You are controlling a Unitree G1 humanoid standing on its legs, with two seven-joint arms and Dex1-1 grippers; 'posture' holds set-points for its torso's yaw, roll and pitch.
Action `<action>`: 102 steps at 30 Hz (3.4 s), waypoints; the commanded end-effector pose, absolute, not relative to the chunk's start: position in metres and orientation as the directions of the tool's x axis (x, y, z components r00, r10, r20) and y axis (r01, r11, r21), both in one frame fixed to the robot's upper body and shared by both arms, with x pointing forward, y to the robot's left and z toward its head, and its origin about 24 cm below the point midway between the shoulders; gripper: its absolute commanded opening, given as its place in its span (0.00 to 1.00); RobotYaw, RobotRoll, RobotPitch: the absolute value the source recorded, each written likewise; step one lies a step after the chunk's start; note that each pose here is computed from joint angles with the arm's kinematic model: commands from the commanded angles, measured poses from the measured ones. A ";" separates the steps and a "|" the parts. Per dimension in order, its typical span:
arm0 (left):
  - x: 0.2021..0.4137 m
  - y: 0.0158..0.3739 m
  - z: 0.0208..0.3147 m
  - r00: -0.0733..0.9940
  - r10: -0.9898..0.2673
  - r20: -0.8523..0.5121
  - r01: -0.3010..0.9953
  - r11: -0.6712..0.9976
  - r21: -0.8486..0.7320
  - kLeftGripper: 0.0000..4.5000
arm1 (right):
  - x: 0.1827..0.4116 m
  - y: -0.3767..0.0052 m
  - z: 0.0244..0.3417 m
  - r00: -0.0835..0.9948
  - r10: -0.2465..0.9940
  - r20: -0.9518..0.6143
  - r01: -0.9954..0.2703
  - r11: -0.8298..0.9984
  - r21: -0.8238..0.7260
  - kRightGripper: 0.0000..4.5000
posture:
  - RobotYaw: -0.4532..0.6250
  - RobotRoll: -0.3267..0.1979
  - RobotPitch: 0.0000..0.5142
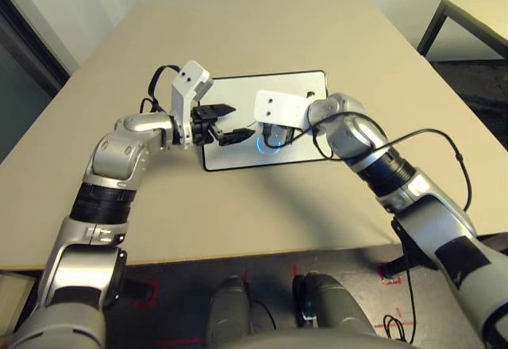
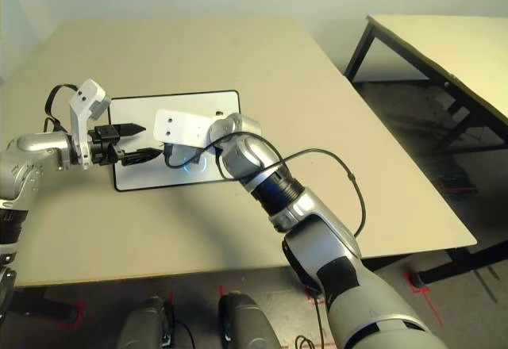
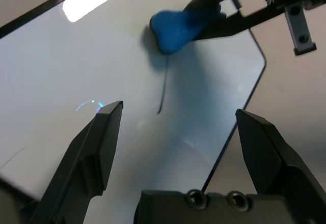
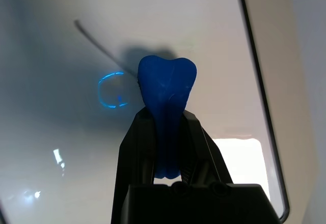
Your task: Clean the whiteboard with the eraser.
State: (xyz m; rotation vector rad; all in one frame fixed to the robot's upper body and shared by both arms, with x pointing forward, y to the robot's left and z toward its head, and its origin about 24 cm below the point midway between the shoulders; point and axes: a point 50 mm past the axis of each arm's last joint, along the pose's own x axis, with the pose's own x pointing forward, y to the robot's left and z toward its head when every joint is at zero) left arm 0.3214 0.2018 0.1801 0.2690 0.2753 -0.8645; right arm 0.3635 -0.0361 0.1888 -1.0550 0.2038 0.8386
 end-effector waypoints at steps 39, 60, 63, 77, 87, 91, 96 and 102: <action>0.315 0.204 0.177 0.607 -0.692 -0.392 0.776 0.623 0.101 1.00 | 0.375 -0.043 0.184 0.697 0.473 -0.539 -0.688 0.231 -0.688 0.13 | 0.43 0.62 0.15; 0.314 0.205 0.175 0.603 -0.693 -0.394 0.777 0.623 0.094 1.00 | 0.375 -0.043 0.181 0.693 0.457 -0.558 -0.696 0.222 -0.683 0.13 | 0.43 0.62 0.17; 0.314 0.204 0.174 0.602 -0.695 -0.393 0.777 0.622 0.092 1.00 | 0.370 -0.042 0.174 0.674 0.460 -0.578 -0.714 0.204 -0.670 0.13 | 0.43 0.62 0.17; 0.315 0.202 0.173 0.596 -0.700 -0.392 0.782 0.617 0.088 1.00 | 0.384 -0.069 0.180 0.736 0.379 -0.561 -0.668 0.276 -0.691 0.13 | 0.41 0.62 0.17; 0.315 0.201 0.174 0.596 -0.701 -0.391 0.783 0.616 0.089 1.00 | 0.374 -0.070 0.161 0.682 0.380 -0.625 -0.723 0.225 -0.653 0.13 | 0.42 0.62 0.18; 0.313 0.203 0.174 0.598 -0.698 -0.393 0.780 0.619 0.088 1.00 | 0.358 -0.068 0.153 0.645 0.399 -0.652 -0.754 0.190 -0.629 0.13 | 0.42 0.62 0.18; 0.314 0.202 0.174 0.597 -0.699 -0.393 0.781 0.618 0.087 1.00 | 0.357 -0.065 0.157 0.648 0.406 -0.644 -0.750 0.194 -0.632 0.13 | 0.42 0.62 0.18; 0.314 0.201 0.174 0.596 -0.701 -0.391 0.783 0.616 0.087 1.00 | 0.369 -0.064 0.169 0.683 0.404 -0.609 -0.719 0.225 -0.658 0.13 | 0.42 0.62 0.18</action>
